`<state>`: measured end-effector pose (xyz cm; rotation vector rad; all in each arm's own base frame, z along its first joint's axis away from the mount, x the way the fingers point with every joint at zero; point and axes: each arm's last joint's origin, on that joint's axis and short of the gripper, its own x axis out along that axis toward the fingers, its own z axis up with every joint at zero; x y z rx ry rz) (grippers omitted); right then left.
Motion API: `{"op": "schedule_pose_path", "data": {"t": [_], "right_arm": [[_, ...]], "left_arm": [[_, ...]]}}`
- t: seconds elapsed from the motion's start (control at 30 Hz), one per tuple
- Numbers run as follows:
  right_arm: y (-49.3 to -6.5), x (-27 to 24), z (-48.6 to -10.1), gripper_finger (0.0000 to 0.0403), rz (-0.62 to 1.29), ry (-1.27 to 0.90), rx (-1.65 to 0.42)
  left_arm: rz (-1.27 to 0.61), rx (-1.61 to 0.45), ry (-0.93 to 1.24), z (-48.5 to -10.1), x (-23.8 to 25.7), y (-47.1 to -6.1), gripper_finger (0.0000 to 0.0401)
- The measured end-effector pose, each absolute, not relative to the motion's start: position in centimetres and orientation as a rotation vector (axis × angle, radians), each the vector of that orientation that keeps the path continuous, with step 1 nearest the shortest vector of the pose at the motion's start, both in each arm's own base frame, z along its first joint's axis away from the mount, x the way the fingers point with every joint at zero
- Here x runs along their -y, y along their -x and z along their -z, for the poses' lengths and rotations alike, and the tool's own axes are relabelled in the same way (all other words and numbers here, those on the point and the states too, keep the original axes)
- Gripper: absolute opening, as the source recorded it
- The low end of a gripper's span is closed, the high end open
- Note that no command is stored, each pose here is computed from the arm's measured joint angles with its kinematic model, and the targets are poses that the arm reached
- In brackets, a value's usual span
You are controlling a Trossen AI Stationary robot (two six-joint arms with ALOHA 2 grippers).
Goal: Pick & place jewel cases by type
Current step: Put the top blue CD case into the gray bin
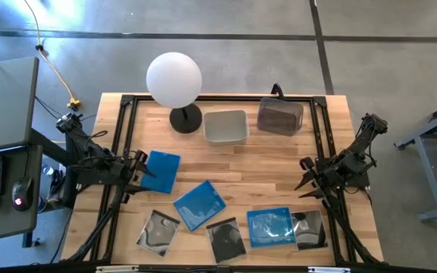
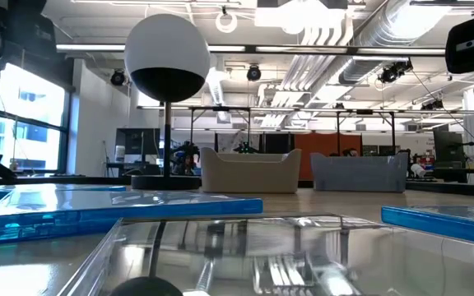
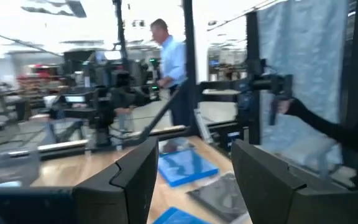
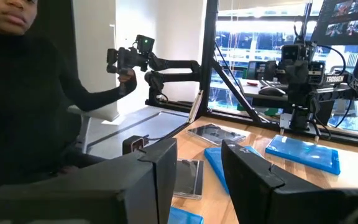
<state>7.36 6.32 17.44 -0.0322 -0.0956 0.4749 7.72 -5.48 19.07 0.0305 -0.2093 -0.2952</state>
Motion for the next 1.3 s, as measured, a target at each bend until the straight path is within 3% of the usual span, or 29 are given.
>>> {"op": "schedule_pose_path", "data": {"t": [0.43, 0.67, 0.9, 1.03, 1.2, 1.3], "right_arm": [[-7.3, -6.3, -18.0, 0.0121, -0.442, 0.292, 0.214], [-7.3, -6.2, -18.2, 0.0121, -0.427, 0.398, 0.263], [-7.3, -6.1, -18.6, 0.0121, -0.396, 0.378, 0.294], [-7.2, -5.6, -19.6, 0.0121, -0.261, 0.350, 0.349], [-7.5, -4.3, -19.7, 0.0121, 0.102, 0.308, 0.243], [-7.9, -3.9, -19.7, 0.0121, 0.138, 0.279, 0.235]], "left_arm": [[-0.040, 0.196, 0.275, -19.8, 4.4, -7.9, 0.0199], [-0.192, 0.181, 0.259, -24.1, 4.1, -7.9, 0.0199], [-0.352, -0.014, 0.257, -27.5, 4.5, -8.6, 0.0199], [-0.423, -0.112, 0.395, -27.0, 5.1, -9.3, 0.0199], [-0.483, -0.233, 0.535, -25.2, 5.7, -9.9, 0.0199], [-0.562, -0.336, 0.578, -23.7, 5.7, -10.4, 0.0199]]}}
